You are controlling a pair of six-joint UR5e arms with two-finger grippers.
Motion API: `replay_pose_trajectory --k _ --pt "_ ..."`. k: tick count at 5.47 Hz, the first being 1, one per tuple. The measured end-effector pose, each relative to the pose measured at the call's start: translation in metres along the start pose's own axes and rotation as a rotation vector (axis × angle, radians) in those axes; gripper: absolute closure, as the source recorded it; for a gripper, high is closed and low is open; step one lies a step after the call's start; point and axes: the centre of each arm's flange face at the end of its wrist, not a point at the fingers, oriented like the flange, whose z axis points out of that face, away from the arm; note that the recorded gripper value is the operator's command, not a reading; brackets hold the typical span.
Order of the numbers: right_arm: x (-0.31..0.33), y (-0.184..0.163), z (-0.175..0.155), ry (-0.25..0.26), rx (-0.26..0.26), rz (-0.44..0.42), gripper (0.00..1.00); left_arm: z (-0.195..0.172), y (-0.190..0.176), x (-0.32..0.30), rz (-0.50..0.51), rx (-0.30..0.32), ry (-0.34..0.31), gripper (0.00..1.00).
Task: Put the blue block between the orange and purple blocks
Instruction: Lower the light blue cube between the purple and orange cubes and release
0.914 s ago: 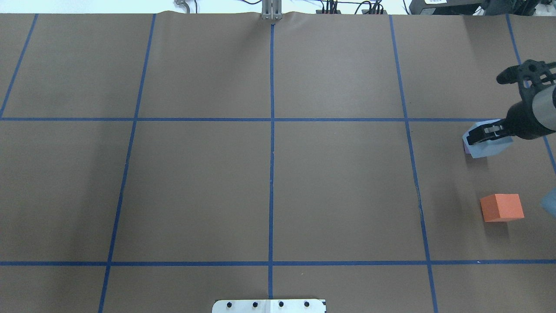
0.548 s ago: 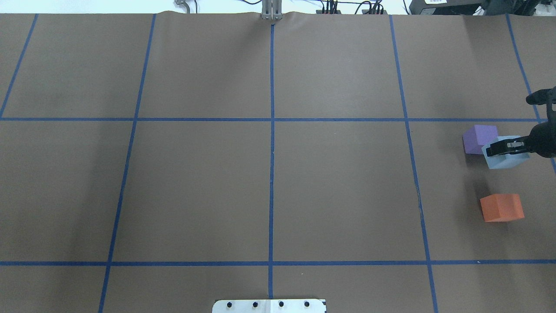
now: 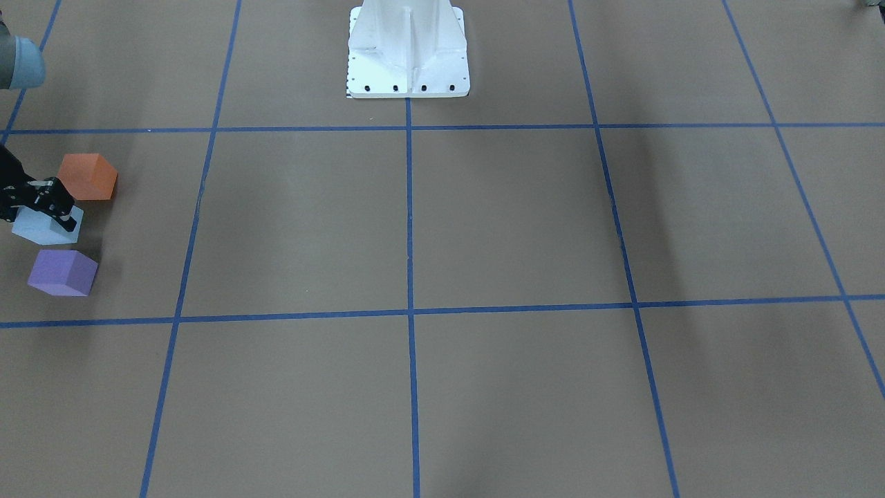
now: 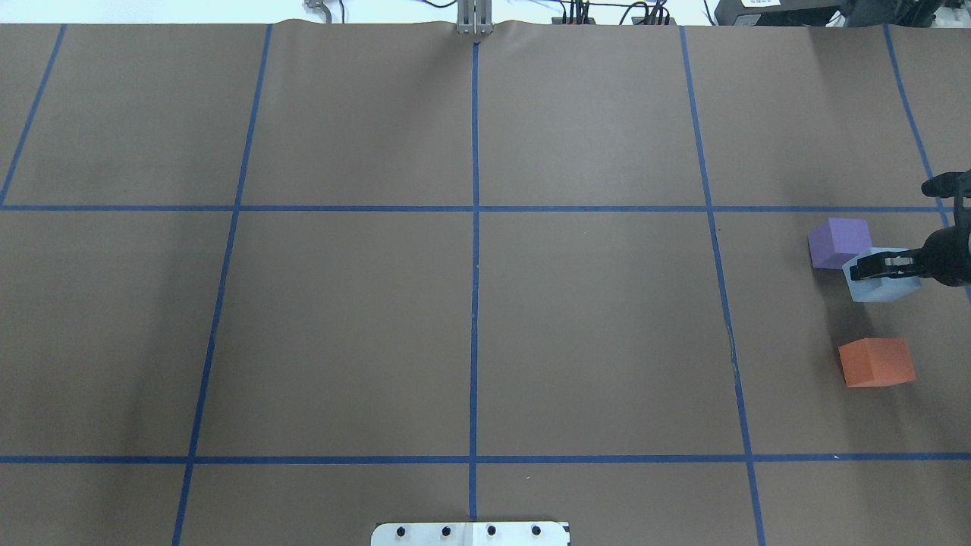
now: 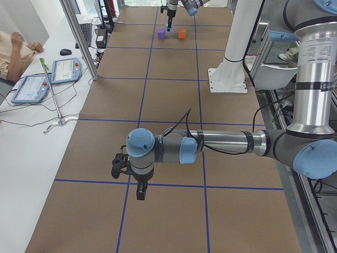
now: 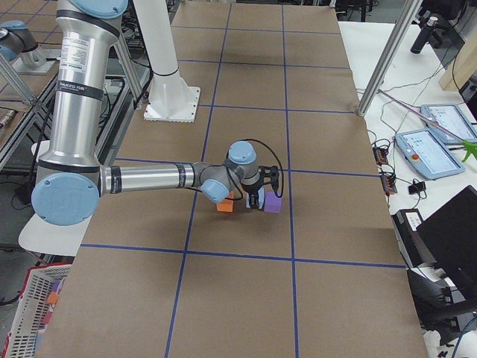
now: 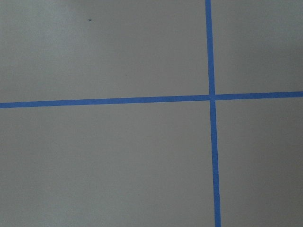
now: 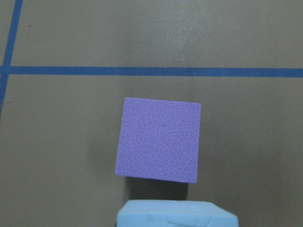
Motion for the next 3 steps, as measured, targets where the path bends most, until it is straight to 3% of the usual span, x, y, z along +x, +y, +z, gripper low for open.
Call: replay_pose_trajectory --k 1,2,3 --pt "-0.005 0.003 0.007 0.013 0.001 -0.014 0.16 -0.001 -0.001 0.001 0.003 0.003 0.000 0.00" --pt "-0.011 0.006 0.013 0.025 0.008 -0.028 0.01 -0.003 -0.002 0.003 0.006 0.006 -0.001 0.00" --pt "-0.014 0.008 0.017 0.042 0.019 -0.040 0.00 -0.003 -0.002 0.003 0.007 0.006 0.000 0.00"
